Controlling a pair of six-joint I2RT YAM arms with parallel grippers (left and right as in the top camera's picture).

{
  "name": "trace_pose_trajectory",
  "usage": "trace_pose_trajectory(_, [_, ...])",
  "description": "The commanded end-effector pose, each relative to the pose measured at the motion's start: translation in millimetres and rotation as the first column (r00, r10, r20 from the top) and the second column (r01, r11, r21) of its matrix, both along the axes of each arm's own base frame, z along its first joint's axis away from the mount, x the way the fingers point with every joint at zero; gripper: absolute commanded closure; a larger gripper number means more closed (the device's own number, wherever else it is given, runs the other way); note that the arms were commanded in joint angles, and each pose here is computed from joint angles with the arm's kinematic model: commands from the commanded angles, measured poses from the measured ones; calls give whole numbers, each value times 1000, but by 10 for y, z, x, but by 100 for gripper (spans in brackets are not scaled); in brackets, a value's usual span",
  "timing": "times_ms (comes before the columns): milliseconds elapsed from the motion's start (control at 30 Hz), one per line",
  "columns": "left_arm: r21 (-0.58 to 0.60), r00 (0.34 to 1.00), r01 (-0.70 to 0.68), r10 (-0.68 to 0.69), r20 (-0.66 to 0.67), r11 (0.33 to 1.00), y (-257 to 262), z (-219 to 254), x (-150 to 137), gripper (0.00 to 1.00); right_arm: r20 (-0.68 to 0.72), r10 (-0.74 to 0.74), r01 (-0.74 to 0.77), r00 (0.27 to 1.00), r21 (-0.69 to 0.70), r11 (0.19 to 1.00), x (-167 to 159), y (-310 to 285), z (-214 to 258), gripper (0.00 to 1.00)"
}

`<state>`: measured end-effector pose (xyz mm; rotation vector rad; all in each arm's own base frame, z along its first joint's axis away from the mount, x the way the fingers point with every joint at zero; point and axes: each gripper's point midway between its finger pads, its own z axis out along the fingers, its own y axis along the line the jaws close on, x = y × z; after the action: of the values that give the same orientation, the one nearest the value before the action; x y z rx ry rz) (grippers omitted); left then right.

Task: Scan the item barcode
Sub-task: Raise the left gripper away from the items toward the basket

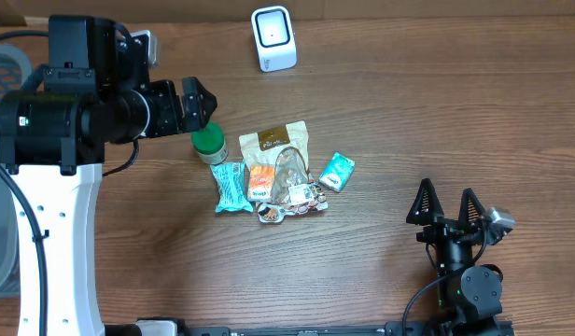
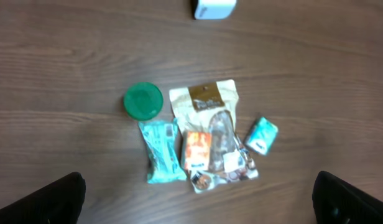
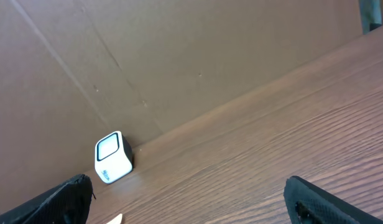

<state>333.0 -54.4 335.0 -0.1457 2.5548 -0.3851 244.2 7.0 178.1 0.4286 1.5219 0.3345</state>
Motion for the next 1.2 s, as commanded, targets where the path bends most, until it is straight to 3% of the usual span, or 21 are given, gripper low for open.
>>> trace_pose_trajectory(0, [99,999,-43,40,34,994,165,-1,97,0,5,3,-3,1000,-3,1000,1,4,-15,0])
trace_pose_trajectory(167, [154,995,-89,80,65,984,287,28,159,0,5,3,-3,1000,-3,1000,1,4,-14,0])
trace_pose_trajectory(867, [163,994,-95,86,66,982,306,27,159,0,5,3,-3,1000,-3,1000,1,4,-14,0])
trace_pose_trajectory(967, [205,990,-121,103,95,971,390,60,207,0,5,3,-3,1000,-3,1000,1,4,-15,0])
trace_pose_trajectory(1167, [489,984,15,-100,147,872,611,181,331,1,5,3,-3,1000,-3,1000,1,4,-14,0])
